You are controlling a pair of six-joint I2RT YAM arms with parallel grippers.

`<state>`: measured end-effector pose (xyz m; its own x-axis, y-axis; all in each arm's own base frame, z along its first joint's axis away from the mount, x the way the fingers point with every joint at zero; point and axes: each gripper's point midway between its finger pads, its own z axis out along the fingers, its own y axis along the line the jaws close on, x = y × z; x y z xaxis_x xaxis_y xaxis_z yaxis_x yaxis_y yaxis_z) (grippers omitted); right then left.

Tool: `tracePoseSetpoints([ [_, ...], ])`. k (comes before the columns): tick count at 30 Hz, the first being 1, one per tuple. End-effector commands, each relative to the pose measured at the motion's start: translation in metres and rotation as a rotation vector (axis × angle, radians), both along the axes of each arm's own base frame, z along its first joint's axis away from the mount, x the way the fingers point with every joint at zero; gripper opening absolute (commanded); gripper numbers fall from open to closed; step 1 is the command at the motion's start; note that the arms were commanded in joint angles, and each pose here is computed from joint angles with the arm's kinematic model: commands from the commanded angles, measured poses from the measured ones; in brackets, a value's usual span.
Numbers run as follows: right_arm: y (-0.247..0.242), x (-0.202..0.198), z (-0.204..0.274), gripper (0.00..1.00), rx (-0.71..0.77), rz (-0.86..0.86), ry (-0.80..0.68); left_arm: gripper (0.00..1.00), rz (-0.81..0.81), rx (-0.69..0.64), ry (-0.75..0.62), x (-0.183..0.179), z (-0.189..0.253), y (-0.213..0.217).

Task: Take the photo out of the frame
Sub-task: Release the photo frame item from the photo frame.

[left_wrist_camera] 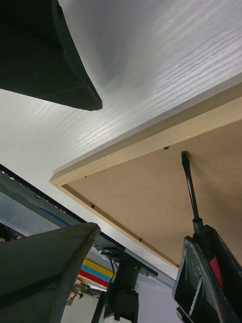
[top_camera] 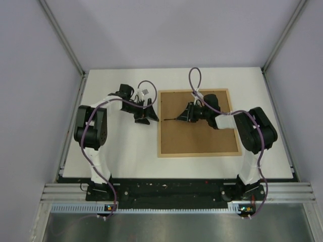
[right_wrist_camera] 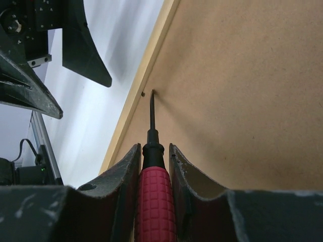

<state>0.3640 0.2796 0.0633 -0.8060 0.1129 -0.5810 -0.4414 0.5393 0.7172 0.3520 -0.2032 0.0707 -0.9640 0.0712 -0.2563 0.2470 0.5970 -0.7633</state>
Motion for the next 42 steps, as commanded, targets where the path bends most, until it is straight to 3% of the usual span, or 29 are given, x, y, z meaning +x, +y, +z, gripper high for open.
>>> tracePoseSetpoints([
  [1,0.012,0.009,0.022,0.0,0.045,0.017,-0.079,0.98,-0.019,-0.063,-0.034,0.013,0.013,-0.013],
  [12,0.017,0.001,0.02,0.0,0.081,0.052,-0.034,0.98,-0.039,-0.122,0.025,0.018,0.004,-0.03],
  [42,0.006,0.005,0.013,0.0,0.073,0.05,0.002,0.98,-0.027,-0.119,0.035,0.029,-0.005,-0.044],
])
